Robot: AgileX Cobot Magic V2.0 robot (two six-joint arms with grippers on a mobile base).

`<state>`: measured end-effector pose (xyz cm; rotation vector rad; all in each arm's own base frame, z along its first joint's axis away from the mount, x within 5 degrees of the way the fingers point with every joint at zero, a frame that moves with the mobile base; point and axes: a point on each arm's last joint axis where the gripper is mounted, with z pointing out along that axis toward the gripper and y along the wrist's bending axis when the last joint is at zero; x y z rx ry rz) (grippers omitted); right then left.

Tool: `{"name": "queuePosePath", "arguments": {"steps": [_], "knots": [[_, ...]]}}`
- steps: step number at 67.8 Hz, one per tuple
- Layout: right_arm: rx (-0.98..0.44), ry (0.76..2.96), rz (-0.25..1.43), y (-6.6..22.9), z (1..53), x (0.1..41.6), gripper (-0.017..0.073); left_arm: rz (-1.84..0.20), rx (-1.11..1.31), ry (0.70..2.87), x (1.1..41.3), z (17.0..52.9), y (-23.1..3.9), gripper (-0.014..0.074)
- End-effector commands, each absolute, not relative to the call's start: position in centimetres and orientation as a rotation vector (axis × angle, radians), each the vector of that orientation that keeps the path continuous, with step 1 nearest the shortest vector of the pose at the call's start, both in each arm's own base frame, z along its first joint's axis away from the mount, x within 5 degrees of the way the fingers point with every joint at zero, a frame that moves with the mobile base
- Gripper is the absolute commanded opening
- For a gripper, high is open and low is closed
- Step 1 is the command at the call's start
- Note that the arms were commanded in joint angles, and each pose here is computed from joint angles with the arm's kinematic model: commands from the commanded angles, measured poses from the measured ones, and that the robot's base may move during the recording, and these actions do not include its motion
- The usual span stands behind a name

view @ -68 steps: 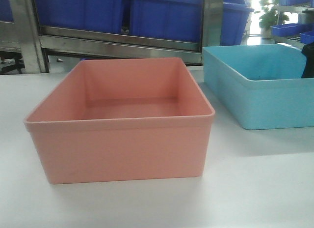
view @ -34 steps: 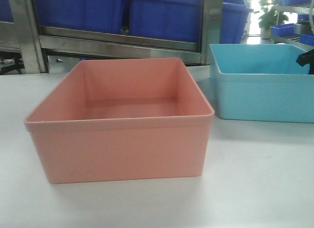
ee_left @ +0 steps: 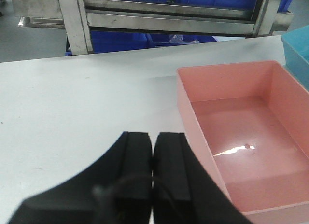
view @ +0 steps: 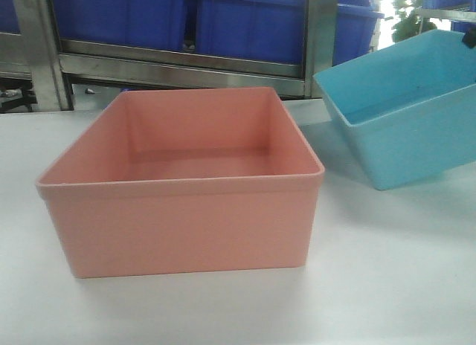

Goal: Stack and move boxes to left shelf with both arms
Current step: 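Grip the blue bin wall with the right gripper and lift it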

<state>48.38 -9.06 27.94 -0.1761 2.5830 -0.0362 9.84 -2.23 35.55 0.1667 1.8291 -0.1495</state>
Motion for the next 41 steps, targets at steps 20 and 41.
{"name": "queuePosePath", "arguments": {"steps": [20, 41], "knots": [[-0.078, 2.302, 0.183, -5.4, 43.2, 40.6, 0.0054, -0.184, 0.181, 1.732, 9.8, 37.1, -2.5, -0.0008], [-0.152, 2.232, 0.484, 2.1, 47.6, 36.7, 0.0054, -0.184, 0.181, 1.732, 9.8, 37.1, -2.5, -0.0008]]}}
